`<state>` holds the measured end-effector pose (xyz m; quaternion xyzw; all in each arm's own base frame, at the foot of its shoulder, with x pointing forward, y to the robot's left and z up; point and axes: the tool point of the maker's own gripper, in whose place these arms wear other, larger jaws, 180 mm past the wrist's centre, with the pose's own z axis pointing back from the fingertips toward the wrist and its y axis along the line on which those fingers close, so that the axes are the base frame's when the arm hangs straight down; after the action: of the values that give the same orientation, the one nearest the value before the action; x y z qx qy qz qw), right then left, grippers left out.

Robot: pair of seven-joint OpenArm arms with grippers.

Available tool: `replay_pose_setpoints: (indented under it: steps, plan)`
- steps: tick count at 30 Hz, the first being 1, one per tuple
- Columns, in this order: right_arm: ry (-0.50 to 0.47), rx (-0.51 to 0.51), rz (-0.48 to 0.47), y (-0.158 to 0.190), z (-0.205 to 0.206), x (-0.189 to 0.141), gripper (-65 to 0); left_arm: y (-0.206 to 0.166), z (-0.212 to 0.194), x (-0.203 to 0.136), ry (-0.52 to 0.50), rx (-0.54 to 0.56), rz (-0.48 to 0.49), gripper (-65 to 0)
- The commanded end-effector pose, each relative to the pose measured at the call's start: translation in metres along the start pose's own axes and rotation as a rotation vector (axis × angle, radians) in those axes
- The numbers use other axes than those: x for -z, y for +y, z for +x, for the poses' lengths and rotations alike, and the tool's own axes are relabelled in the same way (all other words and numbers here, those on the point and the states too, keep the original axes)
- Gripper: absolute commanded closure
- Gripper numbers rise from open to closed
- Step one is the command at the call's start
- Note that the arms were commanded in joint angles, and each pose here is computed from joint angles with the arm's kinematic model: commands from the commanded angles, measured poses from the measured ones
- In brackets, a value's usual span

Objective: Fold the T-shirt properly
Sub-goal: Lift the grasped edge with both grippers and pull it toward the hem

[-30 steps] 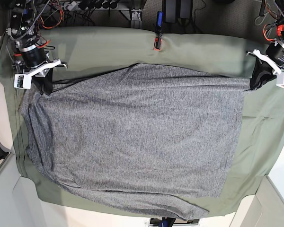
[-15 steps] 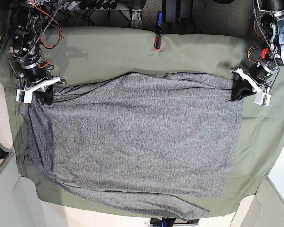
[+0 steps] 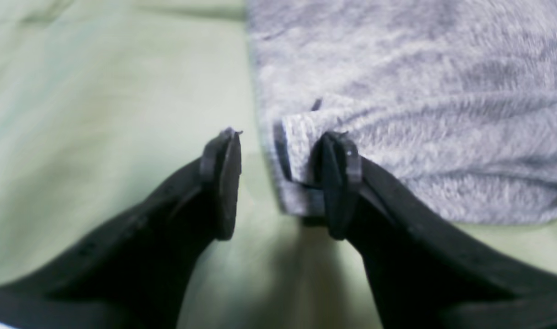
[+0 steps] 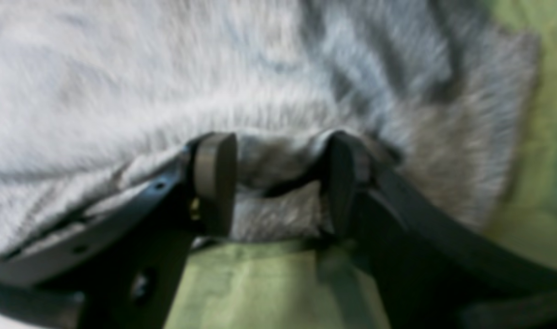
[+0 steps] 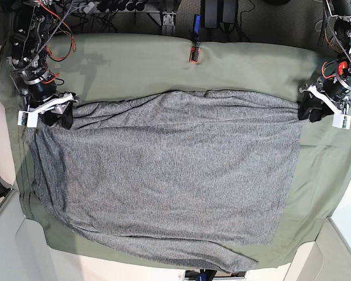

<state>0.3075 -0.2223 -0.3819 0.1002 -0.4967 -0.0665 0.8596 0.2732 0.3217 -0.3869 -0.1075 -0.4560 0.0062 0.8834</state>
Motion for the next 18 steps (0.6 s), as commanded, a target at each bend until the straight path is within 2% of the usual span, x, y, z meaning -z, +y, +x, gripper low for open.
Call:
replay_pose_setpoints:
  steps: [1, 4, 14, 18]
  plan:
    - [-0.063, -0.007, 0.009, 0.0, 0.02, -0.006, -31.5, 0.006, 0.022, -0.009, -0.06, 0.011, 0.007, -31.0]
    - [-0.076, -0.02, 0.003, -0.001, 0.027, -0.015, -31.5, 0.006, 0.025, -0.019, -0.071, 0.021, 0.012, -31.0]
    - [-0.025, -0.022, -0.004, -0.003, 0.019, -0.017, -31.5, 0.0, 0.021, -0.025, -0.07, 0.015, -0.006, -31.0]
    - [0.02, 0.012, -0.002, -0.004, 0.009, -0.02, -31.5, -0.004, 0.006, -0.028, -0.017, -0.028, -0.026, -31.1]
